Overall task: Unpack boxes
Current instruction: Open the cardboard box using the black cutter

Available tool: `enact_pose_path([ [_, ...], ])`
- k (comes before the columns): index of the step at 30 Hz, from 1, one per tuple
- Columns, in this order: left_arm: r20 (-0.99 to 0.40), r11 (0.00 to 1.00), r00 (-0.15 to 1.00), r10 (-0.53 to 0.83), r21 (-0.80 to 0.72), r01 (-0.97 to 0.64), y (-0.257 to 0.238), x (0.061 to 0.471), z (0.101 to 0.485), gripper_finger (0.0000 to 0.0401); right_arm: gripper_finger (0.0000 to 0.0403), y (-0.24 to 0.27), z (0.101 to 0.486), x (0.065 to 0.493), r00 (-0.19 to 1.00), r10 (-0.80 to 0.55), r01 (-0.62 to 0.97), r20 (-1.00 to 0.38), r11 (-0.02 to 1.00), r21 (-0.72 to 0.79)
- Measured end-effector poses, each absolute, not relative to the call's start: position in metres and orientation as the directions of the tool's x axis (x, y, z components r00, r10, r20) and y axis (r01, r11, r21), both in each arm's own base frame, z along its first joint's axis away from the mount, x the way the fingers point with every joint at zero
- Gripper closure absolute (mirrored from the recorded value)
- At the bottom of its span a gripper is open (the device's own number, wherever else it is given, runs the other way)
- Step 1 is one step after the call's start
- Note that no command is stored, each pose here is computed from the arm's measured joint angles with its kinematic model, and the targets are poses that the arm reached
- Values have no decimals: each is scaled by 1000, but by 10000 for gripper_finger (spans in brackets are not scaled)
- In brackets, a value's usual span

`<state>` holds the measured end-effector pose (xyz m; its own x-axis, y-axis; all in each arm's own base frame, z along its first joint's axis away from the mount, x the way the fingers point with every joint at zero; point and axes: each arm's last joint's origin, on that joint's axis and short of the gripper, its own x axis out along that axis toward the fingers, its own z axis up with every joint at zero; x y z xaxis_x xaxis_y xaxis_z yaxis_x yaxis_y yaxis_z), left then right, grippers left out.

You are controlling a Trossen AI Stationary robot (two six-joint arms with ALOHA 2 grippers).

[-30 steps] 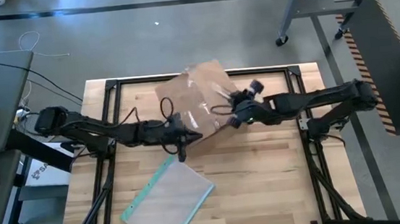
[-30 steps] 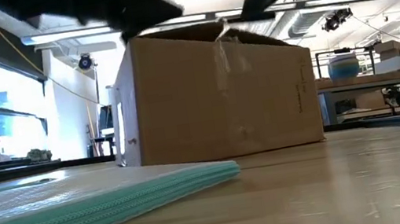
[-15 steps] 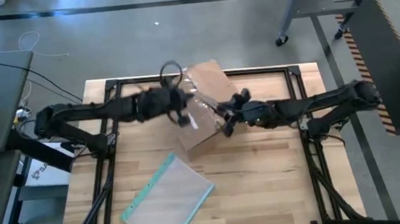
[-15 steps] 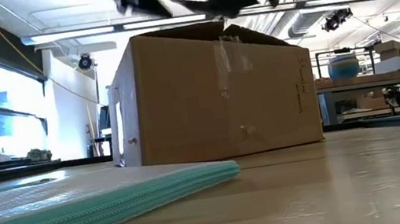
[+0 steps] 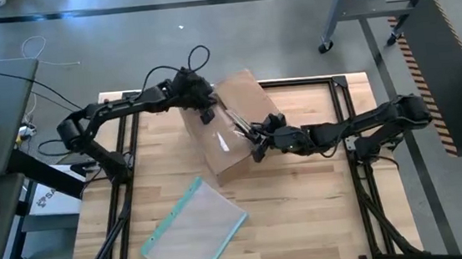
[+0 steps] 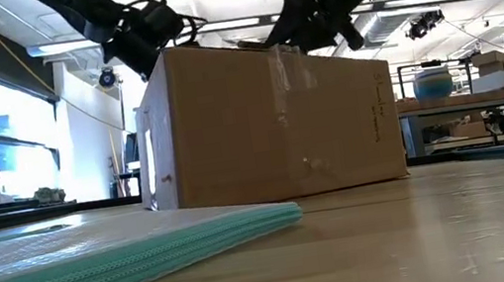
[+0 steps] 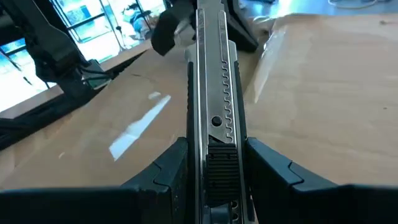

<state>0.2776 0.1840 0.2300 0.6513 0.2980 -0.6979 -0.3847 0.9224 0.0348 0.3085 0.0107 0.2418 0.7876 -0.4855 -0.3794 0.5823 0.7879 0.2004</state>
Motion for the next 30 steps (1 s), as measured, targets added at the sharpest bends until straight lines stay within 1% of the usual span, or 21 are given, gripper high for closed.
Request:
enact_pose_path([
  [4,-706,917,660,259,-36,-398,177,280,229,401,291,15,253,302,796,-493,579,-351,790,203],
  [9,-683,927,691,238,-52,-371,152,278,249,401,291,22,272,284,785,-537,602,-310,778,177],
  [11,-656,925,703,275,-17,-379,145,273,263,401,291,24,278,278,788,-536,600,-301,778,185],
  [14,-590,906,720,367,49,-421,145,262,283,401,291,28,281,276,797,-529,591,-290,784,193],
  [17,-566,887,717,408,59,-458,154,254,288,401,291,31,280,278,812,-505,569,-294,798,201],
  [21,-583,884,702,409,62,-463,173,253,278,401,291,34,270,287,827,-465,538,-315,818,204],
  [24,-621,889,684,383,46,-456,186,259,260,401,291,37,263,295,850,-414,495,-327,840,222],
  [27,-690,884,627,363,42,-466,196,262,238,401,291,38,251,301,839,-400,497,-369,840,217],
  [30,-728,892,609,316,9,-451,202,265,223,401,291,38,242,301,813,-399,519,-423,826,218],
])
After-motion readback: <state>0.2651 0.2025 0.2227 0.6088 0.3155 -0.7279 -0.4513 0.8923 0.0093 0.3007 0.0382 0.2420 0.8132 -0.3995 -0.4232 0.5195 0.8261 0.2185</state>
